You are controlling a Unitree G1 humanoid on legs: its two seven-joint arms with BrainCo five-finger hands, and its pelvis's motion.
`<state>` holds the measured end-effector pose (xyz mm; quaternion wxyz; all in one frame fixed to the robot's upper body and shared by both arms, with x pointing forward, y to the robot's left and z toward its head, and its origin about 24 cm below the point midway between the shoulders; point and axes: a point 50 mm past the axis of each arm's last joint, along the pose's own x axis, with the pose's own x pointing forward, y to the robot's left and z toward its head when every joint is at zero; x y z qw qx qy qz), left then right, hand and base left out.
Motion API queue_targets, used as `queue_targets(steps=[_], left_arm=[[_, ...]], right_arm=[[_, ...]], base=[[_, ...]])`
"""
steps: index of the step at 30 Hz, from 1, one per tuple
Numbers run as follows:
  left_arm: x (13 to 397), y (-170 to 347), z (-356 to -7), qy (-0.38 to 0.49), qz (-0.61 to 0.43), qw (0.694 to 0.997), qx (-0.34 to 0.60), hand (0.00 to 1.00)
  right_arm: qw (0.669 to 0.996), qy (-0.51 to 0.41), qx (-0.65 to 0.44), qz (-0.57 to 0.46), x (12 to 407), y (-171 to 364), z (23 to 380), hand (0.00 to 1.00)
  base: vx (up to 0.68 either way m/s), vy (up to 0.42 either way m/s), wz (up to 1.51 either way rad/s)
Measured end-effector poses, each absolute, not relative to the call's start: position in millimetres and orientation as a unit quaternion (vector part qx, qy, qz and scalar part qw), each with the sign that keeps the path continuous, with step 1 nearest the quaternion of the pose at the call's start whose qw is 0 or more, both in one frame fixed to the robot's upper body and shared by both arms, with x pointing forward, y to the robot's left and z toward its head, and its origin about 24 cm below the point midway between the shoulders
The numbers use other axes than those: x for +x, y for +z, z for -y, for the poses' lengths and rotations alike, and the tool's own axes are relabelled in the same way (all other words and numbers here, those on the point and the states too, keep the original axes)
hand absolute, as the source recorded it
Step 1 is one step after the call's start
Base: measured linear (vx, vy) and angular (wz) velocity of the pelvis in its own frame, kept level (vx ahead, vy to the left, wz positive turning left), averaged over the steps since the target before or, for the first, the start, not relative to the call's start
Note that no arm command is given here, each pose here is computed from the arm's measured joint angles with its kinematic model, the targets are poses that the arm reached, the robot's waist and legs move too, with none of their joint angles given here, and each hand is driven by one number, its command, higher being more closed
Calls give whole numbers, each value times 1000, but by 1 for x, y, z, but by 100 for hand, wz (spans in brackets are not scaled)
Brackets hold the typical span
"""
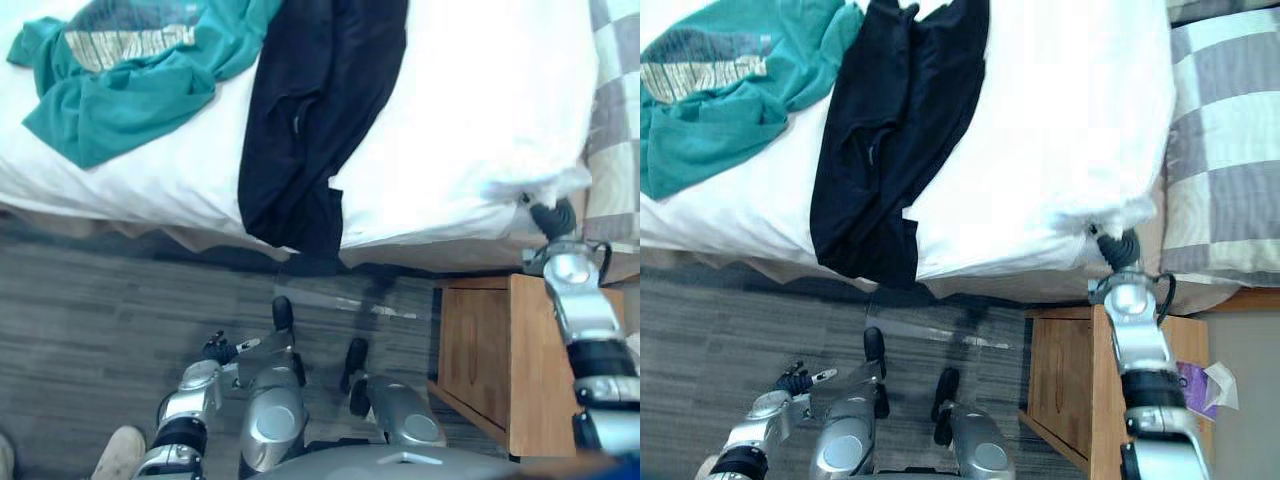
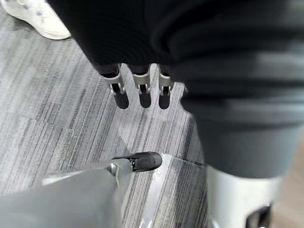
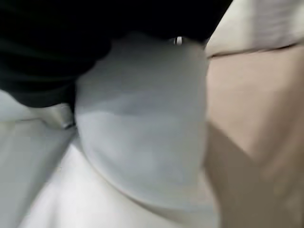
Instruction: Tidy the bed and pick cloth on bed and put in laundry
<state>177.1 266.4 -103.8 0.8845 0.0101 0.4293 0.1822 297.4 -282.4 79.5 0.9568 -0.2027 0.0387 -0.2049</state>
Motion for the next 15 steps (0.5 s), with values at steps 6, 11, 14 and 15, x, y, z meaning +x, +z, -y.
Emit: queue_targets(steps=[6,11,14,15], left_arm=[[151,-119,-262,184,-464,867,2,0],[124,-130,-262,181,-499,847,2,0],[116,-134,-262,175,-509,842,1,0],[112,-136,-262,173,-513,841,1,0]], right_arm=[[958,-262,-84,-84,269,32,281,0],[937,-319,64,-127,247,-10,283,0],[918,-349,123,-140,232,-24,288,0],[909,-363,146,-148,226,-31,292,0]], base=[[28,-15,1],[140,-2,-4],[134,22,-14],[111,25,-13]])
